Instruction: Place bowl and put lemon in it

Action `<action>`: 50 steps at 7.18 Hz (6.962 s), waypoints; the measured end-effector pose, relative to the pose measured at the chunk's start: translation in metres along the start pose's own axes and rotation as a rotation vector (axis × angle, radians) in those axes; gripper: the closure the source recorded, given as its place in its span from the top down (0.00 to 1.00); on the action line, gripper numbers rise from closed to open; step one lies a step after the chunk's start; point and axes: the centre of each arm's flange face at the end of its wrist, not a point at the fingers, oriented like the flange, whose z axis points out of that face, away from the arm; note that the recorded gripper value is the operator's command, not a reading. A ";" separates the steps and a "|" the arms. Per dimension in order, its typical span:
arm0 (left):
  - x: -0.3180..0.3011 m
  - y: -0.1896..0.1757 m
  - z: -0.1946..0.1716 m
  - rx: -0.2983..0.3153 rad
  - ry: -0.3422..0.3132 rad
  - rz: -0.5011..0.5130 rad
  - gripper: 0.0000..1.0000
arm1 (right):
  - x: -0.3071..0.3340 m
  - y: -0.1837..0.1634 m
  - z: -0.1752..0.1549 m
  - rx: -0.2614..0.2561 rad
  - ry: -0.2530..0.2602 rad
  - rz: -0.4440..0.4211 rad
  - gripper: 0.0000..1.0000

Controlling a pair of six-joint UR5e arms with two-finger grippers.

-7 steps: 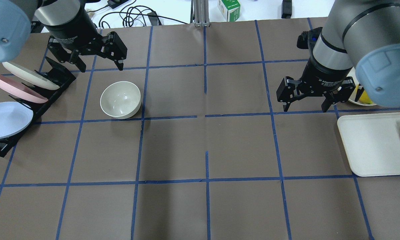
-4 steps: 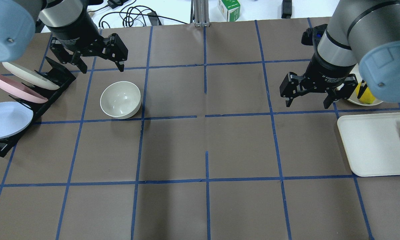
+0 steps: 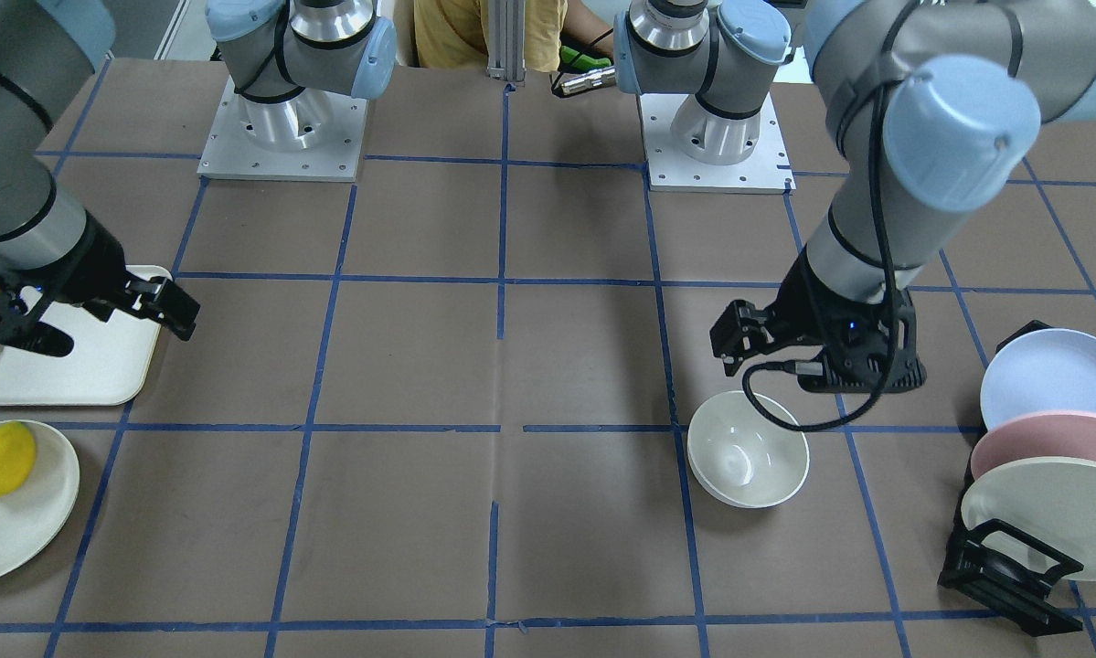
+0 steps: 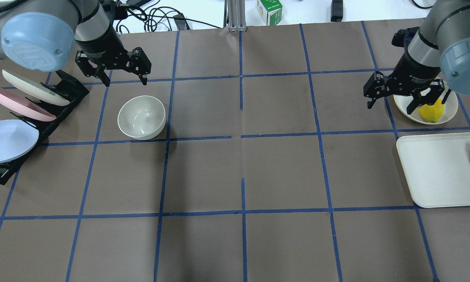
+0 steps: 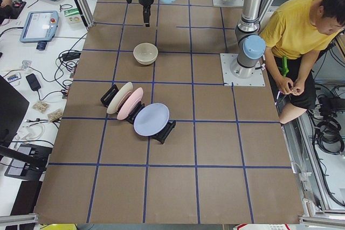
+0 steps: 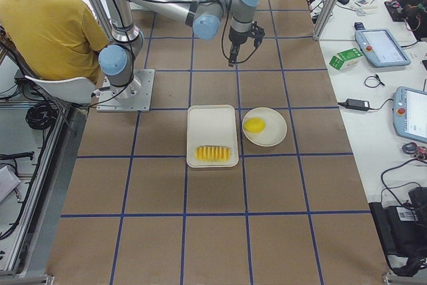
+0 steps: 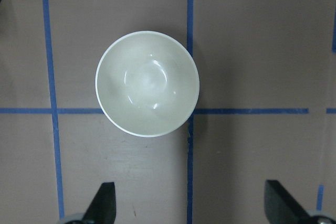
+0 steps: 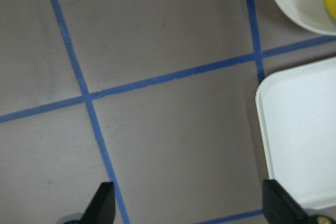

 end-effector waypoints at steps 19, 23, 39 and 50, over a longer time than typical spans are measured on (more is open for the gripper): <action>-0.088 -0.010 0.182 -0.019 0.040 -0.022 0.00 | 0.161 -0.119 0.070 0.044 0.042 -0.199 0.00; -0.055 0.000 0.141 -0.035 0.122 0.014 0.00 | 0.077 -0.027 -0.056 -0.050 0.014 -0.102 0.00; 0.174 0.048 0.165 0.089 0.135 0.017 1.00 | -0.208 0.060 -0.057 0.024 -0.003 -0.223 0.00; 0.053 0.099 -0.089 -0.016 0.013 0.083 1.00 | -0.360 0.064 0.056 0.130 -0.114 -0.332 0.02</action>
